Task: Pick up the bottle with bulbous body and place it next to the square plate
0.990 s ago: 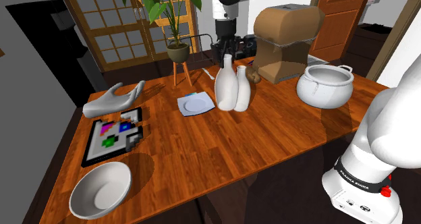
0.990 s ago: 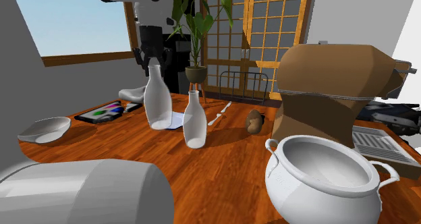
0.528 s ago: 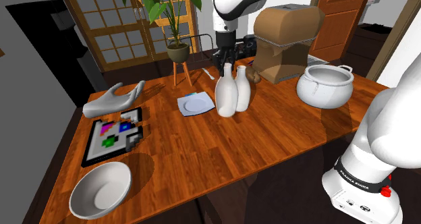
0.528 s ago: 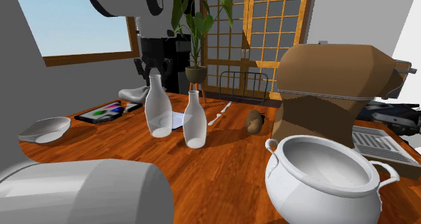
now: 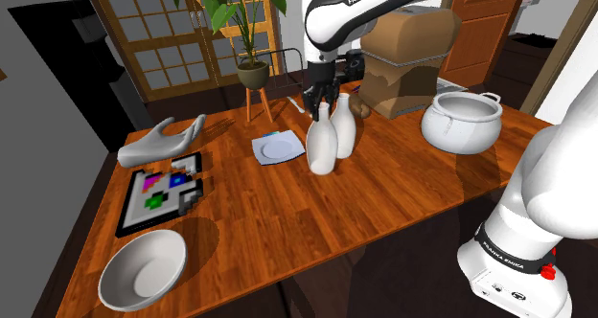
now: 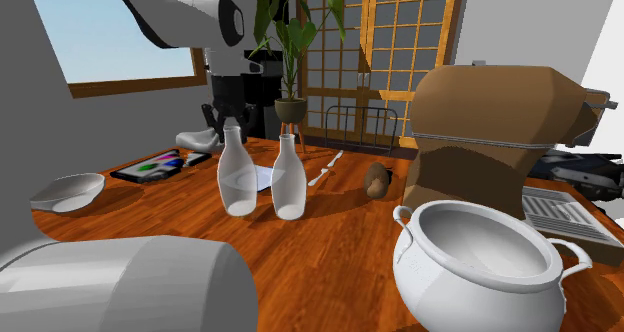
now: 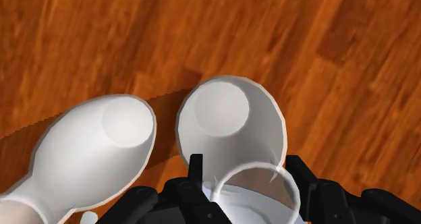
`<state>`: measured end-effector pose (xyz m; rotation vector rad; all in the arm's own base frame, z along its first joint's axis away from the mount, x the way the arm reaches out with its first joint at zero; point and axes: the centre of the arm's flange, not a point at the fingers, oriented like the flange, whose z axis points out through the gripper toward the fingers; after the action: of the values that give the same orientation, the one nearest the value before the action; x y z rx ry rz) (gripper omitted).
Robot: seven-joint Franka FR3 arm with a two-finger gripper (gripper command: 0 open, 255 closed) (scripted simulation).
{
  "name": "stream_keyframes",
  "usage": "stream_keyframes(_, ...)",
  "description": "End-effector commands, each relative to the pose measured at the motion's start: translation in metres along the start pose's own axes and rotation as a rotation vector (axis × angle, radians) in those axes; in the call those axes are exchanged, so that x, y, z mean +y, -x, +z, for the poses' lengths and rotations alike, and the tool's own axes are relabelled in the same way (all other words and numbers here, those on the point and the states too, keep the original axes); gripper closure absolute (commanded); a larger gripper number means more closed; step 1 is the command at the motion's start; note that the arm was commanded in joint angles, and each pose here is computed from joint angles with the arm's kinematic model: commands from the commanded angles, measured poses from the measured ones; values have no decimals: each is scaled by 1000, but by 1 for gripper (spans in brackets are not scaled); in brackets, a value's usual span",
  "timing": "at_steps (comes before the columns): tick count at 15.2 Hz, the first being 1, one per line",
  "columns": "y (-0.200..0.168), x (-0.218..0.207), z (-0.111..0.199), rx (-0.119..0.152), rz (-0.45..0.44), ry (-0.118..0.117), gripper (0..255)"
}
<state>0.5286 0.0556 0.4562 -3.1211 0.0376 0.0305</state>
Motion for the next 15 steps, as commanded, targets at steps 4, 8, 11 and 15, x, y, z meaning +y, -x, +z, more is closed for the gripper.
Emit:
stream_keyframes(4,-1,1,18,1,0,0,255)
stream_keyframes(8,-1,1,18,1,0,0,255)
stream_keyframes(11,-1,1,18,1,0,0,0)
stream_keyframes(15,-1,1,18,1,0,0,0)
